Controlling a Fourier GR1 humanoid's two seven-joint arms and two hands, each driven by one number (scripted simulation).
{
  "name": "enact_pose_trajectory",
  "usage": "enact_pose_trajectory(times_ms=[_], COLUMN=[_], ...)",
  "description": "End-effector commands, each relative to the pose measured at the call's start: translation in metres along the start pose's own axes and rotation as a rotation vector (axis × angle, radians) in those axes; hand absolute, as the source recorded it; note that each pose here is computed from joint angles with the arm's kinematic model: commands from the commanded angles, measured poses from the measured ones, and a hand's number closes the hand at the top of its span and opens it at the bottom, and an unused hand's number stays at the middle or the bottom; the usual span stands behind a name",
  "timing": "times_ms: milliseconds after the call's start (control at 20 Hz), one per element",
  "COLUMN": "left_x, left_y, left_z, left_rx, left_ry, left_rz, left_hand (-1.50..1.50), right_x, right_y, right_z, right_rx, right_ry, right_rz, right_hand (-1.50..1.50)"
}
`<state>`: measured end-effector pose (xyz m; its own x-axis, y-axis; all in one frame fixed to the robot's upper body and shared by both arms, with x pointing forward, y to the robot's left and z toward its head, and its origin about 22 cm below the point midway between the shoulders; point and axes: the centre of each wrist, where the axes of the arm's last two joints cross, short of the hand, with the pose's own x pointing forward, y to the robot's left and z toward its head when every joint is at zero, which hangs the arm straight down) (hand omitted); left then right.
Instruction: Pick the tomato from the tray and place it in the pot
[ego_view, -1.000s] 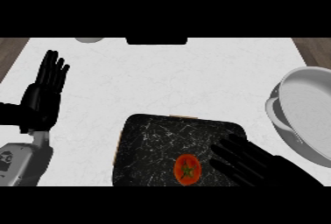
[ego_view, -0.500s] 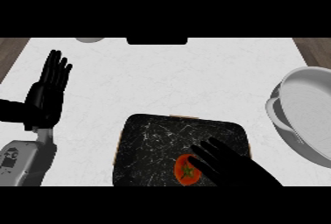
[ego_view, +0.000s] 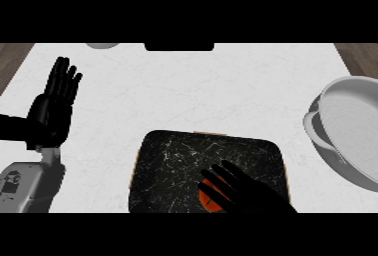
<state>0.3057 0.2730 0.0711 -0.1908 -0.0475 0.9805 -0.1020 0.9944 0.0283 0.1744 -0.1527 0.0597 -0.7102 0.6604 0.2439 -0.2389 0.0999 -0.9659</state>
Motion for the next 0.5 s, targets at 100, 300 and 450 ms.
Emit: enact_pose_trajectory(times_ms=[100,300,450], left_x=[0.009,0.019,0.022], left_y=[-0.009,-0.01,-0.005], left_z=[0.0,0.016,0.016], left_rx=[0.016,-0.001,-0.008], left_ry=[-0.002,0.006,0.003], left_rz=[0.005,0.008,-0.003], left_hand=[0.0,0.0,0.0], right_x=[0.015,0.003,-0.007], right_y=[0.013,0.03,0.011], right_z=[-0.011,-0.029,-0.019], right_rx=[-0.008,0.013,-0.007], right_ry=[0.073,0.108,0.108], right_rz=[0.057,0.055,0.036], right_hand=[-1.5,-1.5,-1.5])
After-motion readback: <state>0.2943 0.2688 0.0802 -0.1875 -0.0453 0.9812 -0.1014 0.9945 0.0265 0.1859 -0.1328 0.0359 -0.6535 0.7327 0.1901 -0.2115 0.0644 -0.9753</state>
